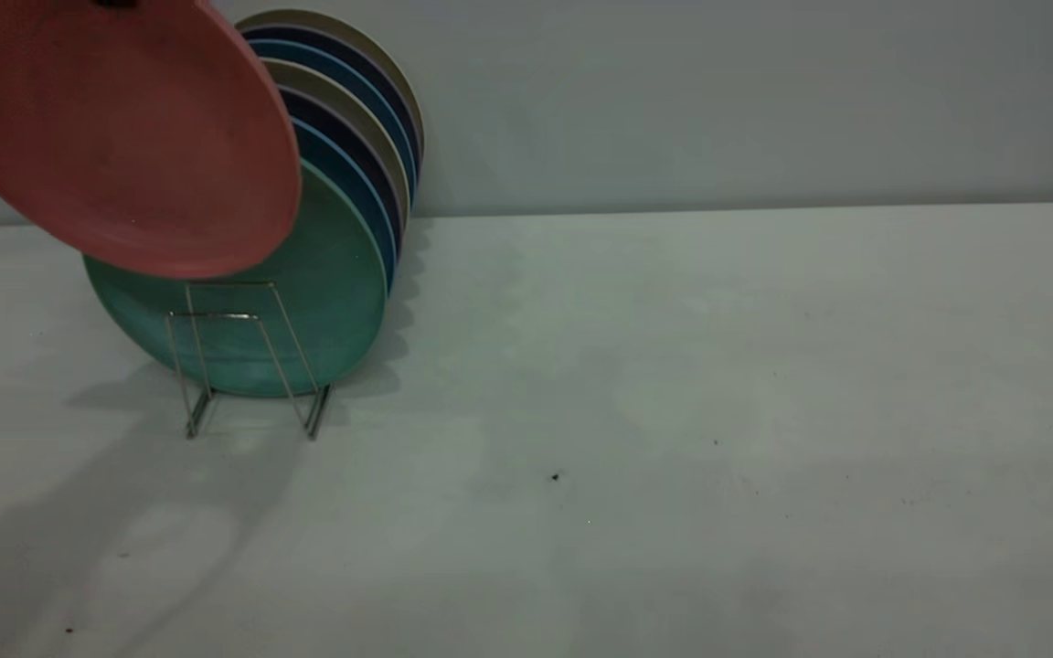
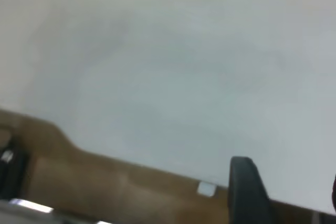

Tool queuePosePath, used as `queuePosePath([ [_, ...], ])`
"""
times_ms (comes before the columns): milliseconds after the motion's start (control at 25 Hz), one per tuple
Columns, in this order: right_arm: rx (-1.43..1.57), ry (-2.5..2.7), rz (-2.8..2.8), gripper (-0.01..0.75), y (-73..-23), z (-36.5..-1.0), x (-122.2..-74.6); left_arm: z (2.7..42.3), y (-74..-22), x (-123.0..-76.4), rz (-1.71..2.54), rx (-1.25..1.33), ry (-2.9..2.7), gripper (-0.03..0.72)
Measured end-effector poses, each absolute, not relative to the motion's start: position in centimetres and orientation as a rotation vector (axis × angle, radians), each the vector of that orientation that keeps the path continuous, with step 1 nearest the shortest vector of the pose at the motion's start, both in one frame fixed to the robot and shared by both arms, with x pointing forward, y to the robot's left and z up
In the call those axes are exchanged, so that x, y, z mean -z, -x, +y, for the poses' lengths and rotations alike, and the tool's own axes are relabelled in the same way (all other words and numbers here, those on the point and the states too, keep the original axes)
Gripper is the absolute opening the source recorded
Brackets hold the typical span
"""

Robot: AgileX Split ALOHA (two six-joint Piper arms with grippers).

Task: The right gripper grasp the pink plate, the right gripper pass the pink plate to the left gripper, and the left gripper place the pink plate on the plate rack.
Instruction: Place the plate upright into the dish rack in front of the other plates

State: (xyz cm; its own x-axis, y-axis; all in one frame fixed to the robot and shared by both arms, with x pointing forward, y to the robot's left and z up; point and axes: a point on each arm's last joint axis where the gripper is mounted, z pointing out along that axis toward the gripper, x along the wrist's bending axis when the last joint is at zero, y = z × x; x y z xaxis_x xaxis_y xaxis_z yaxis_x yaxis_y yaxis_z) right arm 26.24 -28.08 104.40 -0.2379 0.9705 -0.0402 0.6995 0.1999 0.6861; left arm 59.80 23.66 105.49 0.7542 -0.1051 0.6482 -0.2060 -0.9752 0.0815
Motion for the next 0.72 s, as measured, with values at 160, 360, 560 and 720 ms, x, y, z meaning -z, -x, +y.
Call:
queuePosePath([
  [160, -0.747, -1.517, 1.963, 0.403, -25.5, -28.3, -104.4, 23.2, -60.2, -104.6, -0.287, -1.003, -2.809, 0.07],
  [360, -0.749, -1.527, 1.92, 0.403, -25.8, -28.5, -104.0, 23.1, -60.5, -103.8, -0.314, -0.977, -2.824, 0.07],
  [560, -0.75, -1.535, 1.915, 0.403, -25.8, -28.5, -104.0, 23.1, -60.6, -103.5, -0.316, -0.963, -2.828, 0.07],
  [720, -0.751, -1.535, 1.913, 0.403, -25.8, -28.5, -104.0, 23.1, -60.4, -103.2, -0.307, -0.947, -2.826, 0.07],
])
